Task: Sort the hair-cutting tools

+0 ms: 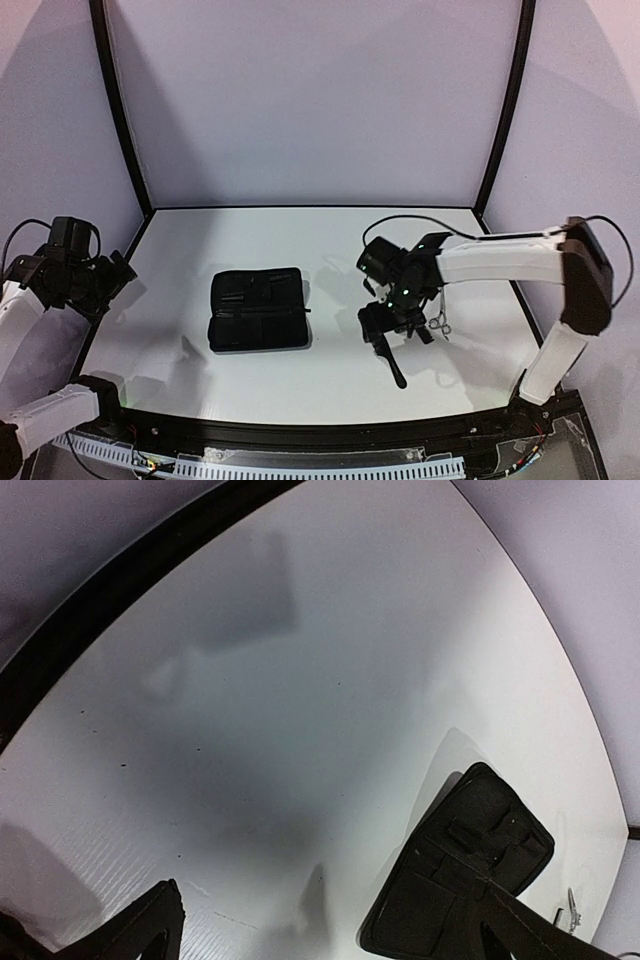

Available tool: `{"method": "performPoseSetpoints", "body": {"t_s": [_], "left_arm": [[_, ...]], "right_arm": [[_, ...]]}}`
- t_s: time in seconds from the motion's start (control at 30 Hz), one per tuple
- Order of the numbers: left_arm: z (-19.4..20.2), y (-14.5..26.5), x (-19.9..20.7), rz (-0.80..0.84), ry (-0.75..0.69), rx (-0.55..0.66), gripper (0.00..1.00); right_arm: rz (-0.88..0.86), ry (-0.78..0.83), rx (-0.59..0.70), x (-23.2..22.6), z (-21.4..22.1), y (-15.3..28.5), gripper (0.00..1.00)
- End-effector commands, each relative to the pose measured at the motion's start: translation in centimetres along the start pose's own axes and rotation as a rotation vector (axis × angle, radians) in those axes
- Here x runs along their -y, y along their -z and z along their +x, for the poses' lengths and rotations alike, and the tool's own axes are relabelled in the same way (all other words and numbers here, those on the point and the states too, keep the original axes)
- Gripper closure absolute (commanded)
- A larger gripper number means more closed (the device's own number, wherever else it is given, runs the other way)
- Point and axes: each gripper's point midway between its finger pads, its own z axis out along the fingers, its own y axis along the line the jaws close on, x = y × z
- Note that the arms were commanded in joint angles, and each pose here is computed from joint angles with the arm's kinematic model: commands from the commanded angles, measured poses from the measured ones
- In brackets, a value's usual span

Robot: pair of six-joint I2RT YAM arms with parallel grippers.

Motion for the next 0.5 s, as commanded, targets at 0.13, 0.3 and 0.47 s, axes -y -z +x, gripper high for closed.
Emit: {"method": "performPoseSetpoints", "body": {"t_s": [0.13,0.3,0.47], "left_arm": [[0.9,-1.0,0.1,0.025,0.002,-0.024,0.00],[1.0,-0.8,-0.2,0.022,0.003,-0.024,0.00],[1.3,-0.4,-0.7,0.020,0.005,-0.017,0.00]], "right_arm": [[0.021,0.022,-0.035,-0.4,-0.9,-2.9,0.24],[0.069,0.027,-0.062,0.2,-0.7,-4.5,0.30],[0.082,0.007,-0.083,0.5,-0.1,-5.3,0.39]]}}
